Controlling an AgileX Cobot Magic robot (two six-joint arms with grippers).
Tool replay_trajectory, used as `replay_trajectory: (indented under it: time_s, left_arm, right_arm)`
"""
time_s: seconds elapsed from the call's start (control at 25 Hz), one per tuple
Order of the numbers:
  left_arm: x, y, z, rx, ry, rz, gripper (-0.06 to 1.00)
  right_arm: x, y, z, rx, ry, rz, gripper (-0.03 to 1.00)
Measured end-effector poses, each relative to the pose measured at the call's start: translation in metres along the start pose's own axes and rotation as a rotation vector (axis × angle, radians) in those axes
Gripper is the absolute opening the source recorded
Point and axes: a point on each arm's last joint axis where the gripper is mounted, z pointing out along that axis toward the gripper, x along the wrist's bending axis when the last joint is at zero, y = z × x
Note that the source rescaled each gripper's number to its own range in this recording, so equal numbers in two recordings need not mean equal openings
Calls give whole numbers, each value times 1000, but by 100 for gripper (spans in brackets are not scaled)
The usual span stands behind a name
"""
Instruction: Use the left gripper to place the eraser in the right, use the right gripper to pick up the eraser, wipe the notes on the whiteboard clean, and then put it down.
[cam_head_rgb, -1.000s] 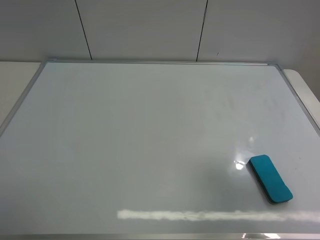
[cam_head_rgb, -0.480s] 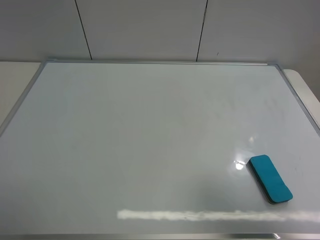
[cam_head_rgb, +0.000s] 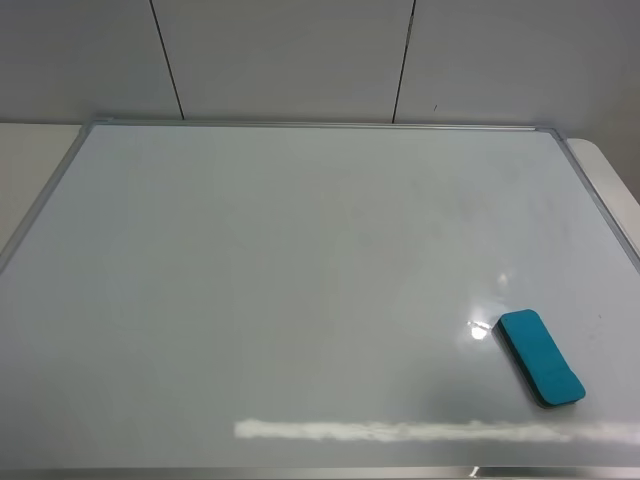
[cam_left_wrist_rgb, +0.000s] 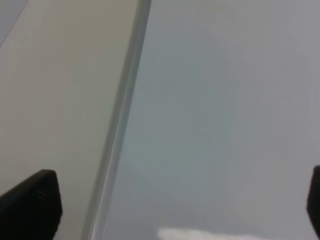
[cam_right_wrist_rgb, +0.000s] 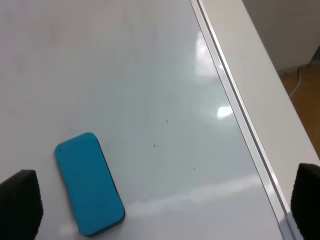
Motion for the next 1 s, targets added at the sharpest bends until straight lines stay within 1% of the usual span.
replay_trajectory:
  time_s: [0.16,0.2,1.0]
  left_arm:
    - [0,0,0,0,0,0,100]
    - [0,0,0,0,0,0,100]
    - [0,0,0,0,0,0,100]
  right_arm:
    - [1,5,8,-77,5,-1,100]
    - [1,4,9,-80,7,-1,100]
    - [1,4,12,-82,14,-6,100]
